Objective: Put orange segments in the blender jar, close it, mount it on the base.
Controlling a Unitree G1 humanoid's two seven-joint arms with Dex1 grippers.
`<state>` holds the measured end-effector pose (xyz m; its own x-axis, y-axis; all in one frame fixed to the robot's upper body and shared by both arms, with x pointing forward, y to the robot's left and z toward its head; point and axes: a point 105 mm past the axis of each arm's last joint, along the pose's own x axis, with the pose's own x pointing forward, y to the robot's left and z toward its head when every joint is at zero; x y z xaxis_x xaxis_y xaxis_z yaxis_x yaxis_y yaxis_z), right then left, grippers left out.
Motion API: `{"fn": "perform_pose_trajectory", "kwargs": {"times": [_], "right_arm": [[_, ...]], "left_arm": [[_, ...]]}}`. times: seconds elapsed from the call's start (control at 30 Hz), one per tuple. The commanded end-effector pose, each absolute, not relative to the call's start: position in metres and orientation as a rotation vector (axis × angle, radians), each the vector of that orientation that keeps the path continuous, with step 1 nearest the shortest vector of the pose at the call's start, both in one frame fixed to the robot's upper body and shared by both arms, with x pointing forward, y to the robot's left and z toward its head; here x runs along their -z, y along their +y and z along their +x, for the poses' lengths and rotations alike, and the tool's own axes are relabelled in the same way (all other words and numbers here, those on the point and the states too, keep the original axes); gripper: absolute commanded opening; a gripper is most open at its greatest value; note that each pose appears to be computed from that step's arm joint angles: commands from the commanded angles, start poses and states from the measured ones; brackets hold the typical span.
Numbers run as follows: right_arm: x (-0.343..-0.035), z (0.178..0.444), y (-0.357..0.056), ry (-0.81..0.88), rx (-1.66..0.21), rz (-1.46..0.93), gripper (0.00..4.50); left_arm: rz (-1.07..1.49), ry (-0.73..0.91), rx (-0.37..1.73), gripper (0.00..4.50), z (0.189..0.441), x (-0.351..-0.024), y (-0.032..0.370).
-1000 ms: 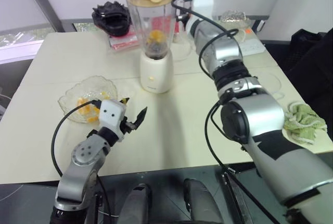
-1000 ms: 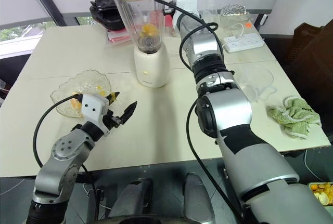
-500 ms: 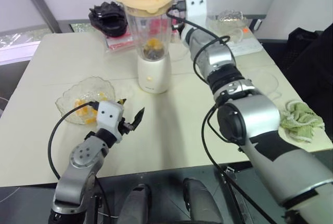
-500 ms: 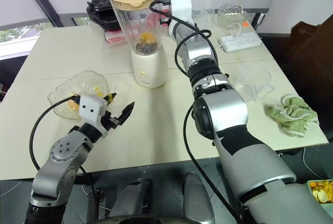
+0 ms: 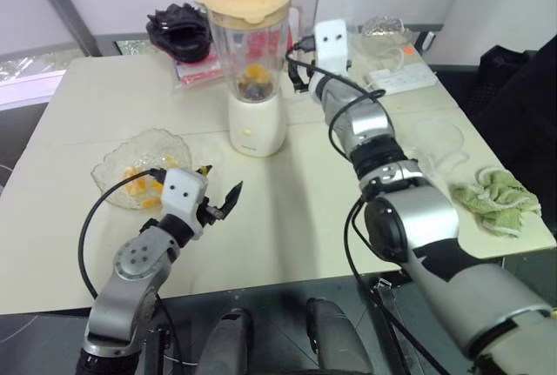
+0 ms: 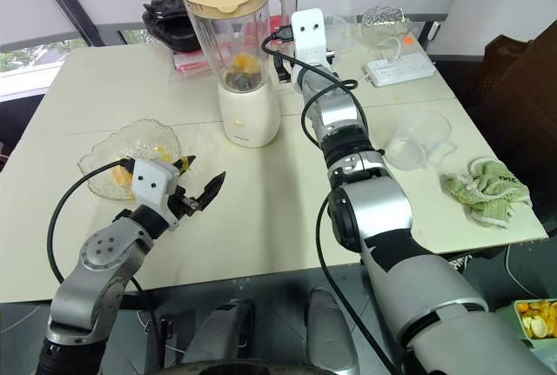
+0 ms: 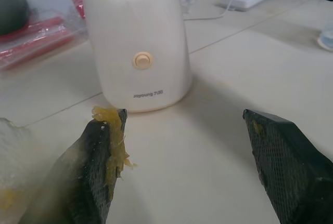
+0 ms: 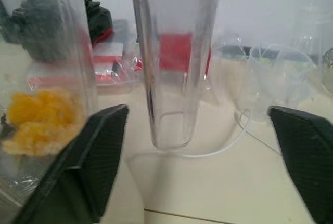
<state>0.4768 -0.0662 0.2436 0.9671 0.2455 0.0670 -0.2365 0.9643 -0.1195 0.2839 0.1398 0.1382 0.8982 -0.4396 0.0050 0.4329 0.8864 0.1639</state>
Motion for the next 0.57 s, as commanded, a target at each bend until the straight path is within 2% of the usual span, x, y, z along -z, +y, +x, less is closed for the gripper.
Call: {"fn": "perform_pose_trajectory", "kwargs": {"times": [0.03, 0.13, 0.23, 0.33, 0.43, 0.57], "right_arm": [[-0.253, 0.459, -0.065, -0.174, -0.345, -0.166, 4.47], [-0.241, 0.441, -0.071, -0.194, -0.419, -0.241, 4.47], [-0.221, 0.386, -0.081, -0.215, -0.7, -0.342, 4.47], [-0.223, 0.349, -0.093, -0.196, -0.843, -0.337, 4.47], [-0.228, 0.327, -0.109, -0.158, -0.913, -0.355, 4.47], [-0.238, 0.311, -0.127, -0.124, -0.953, -0.362, 4.47]], "left_arm": [[0.165, -0.092, 0.464, 3.72, 0.283, -0.153, 0.14], [0.171, -0.094, 0.465, 3.72, 0.282, -0.154, 0.142], [0.17, -0.095, 0.464, 3.72, 0.278, -0.157, 0.147], [0.191, -0.093, 0.462, 3.72, 0.274, -0.159, 0.152], [0.199, -0.094, 0.449, 3.72, 0.27, -0.165, 0.16], [0.192, -0.096, 0.46, 3.72, 0.264, -0.172, 0.163]]}}
